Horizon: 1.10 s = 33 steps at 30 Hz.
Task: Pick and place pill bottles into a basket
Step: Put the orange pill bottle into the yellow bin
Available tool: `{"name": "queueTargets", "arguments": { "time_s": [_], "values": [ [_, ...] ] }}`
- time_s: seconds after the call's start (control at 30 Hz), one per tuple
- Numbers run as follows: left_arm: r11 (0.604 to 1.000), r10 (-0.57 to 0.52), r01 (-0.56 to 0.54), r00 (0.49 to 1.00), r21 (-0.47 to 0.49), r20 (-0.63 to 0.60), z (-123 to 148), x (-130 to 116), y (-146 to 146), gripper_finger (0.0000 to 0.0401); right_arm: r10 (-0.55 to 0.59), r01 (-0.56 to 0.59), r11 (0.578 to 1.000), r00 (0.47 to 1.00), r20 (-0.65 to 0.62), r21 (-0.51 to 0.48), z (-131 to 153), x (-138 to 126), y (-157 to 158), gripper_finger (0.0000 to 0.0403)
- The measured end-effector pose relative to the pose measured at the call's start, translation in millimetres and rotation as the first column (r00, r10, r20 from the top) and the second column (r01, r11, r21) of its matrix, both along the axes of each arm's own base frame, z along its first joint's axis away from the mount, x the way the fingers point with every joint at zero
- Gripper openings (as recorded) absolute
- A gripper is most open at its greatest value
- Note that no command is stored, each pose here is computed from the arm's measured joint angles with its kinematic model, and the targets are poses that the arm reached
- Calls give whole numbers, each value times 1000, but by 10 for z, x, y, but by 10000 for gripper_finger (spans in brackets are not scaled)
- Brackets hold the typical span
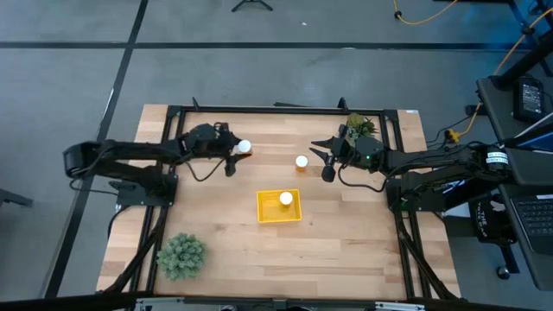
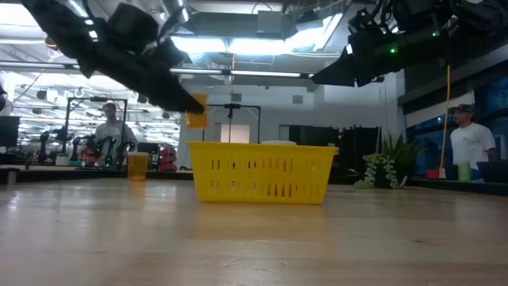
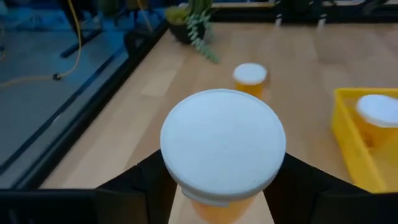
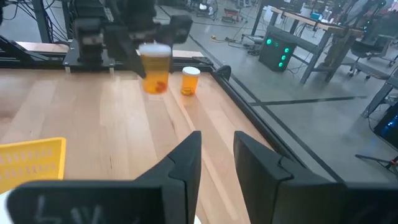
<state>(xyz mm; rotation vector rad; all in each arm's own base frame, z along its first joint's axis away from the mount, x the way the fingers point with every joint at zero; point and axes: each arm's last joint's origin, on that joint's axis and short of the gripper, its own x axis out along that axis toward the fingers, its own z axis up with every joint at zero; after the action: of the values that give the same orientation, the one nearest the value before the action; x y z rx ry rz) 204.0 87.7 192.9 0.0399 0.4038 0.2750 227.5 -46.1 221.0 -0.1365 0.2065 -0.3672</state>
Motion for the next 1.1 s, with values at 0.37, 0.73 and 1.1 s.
{"name": "queueTargets", "arguments": {
  "time_s": [0.37,0.73,1.1],
  "values": [
    [979,-193,196,980,-48,51,215,-192,-222,200,0,0,1000,1000,-5,-1,-5,-1,0,99],
    [954,-294,298,953,-36,76,203,-53,-440,200,0,0,1000,1000,-7,-2,-6,-1,0,99],
    [949,-304,310,947,-47,107,71,213,-684,200,0,0,1000,1000,-6,1,-6,-1,0,99]
  ]
}}
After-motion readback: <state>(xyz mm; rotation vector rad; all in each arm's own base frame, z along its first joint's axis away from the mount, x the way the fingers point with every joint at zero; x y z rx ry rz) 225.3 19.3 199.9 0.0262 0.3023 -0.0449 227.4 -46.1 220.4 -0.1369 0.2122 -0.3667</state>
